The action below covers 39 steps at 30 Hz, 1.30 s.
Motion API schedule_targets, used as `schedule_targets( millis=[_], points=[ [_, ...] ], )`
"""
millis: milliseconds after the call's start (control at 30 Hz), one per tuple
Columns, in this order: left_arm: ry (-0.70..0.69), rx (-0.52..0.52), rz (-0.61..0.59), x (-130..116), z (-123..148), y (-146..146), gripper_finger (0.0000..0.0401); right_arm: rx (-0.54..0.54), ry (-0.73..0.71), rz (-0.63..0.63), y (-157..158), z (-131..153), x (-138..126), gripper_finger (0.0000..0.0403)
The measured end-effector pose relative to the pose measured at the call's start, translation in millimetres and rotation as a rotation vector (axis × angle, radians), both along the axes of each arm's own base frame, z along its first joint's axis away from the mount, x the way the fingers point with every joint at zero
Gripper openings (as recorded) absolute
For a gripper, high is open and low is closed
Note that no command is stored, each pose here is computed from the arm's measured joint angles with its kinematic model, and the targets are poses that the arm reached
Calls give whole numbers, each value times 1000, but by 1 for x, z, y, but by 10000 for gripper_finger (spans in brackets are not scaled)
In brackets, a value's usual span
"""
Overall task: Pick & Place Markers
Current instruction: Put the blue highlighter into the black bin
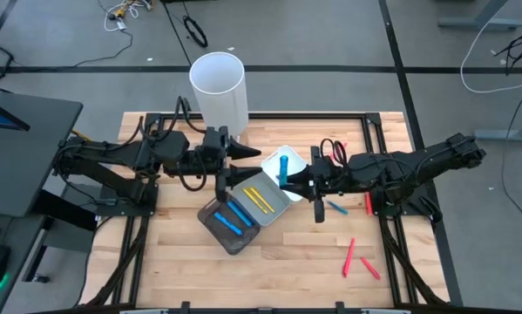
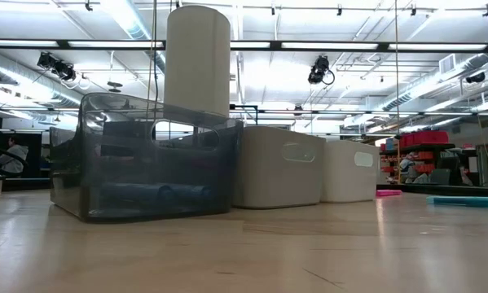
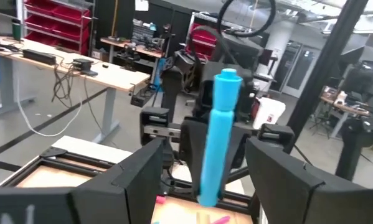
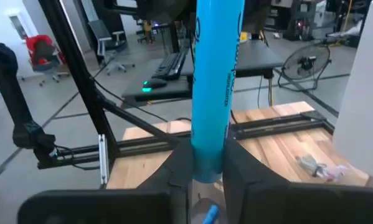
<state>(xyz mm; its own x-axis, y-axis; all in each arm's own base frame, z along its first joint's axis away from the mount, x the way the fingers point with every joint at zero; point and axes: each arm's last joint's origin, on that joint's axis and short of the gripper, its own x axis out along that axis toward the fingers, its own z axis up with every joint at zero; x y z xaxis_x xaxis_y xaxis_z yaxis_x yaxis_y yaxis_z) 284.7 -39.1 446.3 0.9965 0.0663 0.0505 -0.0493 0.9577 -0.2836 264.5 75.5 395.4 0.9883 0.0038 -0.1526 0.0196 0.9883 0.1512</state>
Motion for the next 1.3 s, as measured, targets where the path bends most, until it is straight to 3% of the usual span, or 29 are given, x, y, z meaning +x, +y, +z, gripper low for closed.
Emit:
schedule_targets(
  millis=[400, 767, 1100, 1200, 1300],
  points=[
    [-26, -3, 9, 8, -1, 2, 236, 18, -56, -12, -15, 6, 9, 42],
    [-26, 0, -15, 12, -4, 4, 236, -72, 41, 38, -17, 28, 54, 42],
    [-31, 22, -58, 12, -3, -2, 234, -86, 31, 35, -20, 31, 57, 42],
    [-31, 26, -61, 12, -3, -3, 216, -85, 31, 34, -20, 31, 57, 42],
    [-31, 27, -77, 12, -3, -3, 173, -73, 30, 33, -20, 31, 57, 42]
  ],
)
